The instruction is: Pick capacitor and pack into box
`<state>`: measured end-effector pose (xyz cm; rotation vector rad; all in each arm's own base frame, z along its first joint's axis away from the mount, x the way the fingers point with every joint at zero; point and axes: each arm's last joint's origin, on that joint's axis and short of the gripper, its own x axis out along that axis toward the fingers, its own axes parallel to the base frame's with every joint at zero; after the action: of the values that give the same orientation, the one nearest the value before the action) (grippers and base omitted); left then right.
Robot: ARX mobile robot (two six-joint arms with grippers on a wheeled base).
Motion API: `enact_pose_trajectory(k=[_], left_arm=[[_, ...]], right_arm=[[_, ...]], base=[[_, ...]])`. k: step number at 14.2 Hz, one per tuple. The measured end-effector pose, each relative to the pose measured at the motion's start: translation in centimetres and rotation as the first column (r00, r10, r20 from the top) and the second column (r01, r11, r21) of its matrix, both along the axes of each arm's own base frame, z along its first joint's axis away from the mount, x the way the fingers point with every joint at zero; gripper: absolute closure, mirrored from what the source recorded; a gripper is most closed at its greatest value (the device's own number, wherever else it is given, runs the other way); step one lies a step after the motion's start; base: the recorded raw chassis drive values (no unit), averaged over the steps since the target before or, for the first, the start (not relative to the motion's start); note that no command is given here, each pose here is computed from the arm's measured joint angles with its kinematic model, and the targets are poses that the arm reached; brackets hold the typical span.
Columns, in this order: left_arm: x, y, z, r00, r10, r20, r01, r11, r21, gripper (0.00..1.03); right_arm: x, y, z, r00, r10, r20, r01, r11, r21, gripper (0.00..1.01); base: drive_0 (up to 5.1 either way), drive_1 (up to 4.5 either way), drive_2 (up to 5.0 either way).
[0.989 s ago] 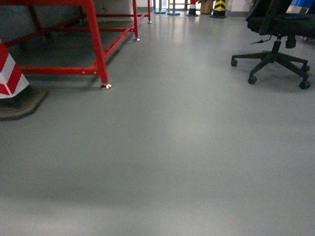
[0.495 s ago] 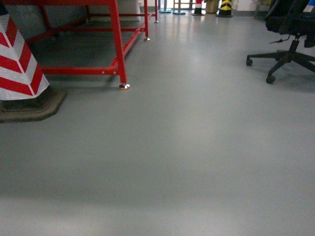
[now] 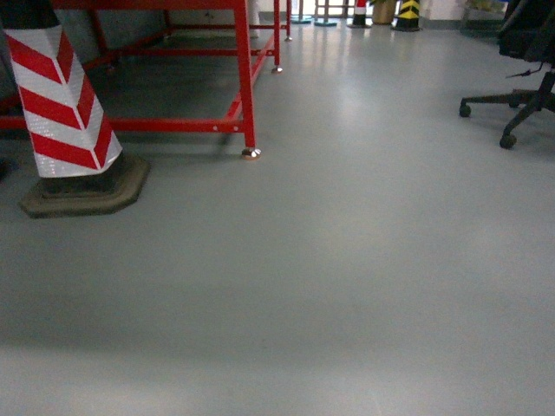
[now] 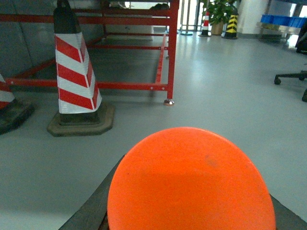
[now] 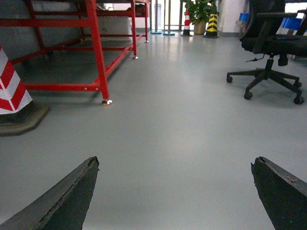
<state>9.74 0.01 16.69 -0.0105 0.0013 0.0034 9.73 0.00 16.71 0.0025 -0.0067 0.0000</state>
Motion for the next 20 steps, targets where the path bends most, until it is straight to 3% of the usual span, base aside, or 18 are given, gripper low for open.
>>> enact_pose_trajectory(k=[20], left_arm=[[0.00,-0.01,0.00,1.000,-0.002,0.000,0.002,1.0000,0.000,0.59]], right_arm=[[0.00,0.00,-0.03,1.000,0.000,-0.003,0.000,1.0000,0.000,0.03]], base=[[-5.0,2.41,2.4]])
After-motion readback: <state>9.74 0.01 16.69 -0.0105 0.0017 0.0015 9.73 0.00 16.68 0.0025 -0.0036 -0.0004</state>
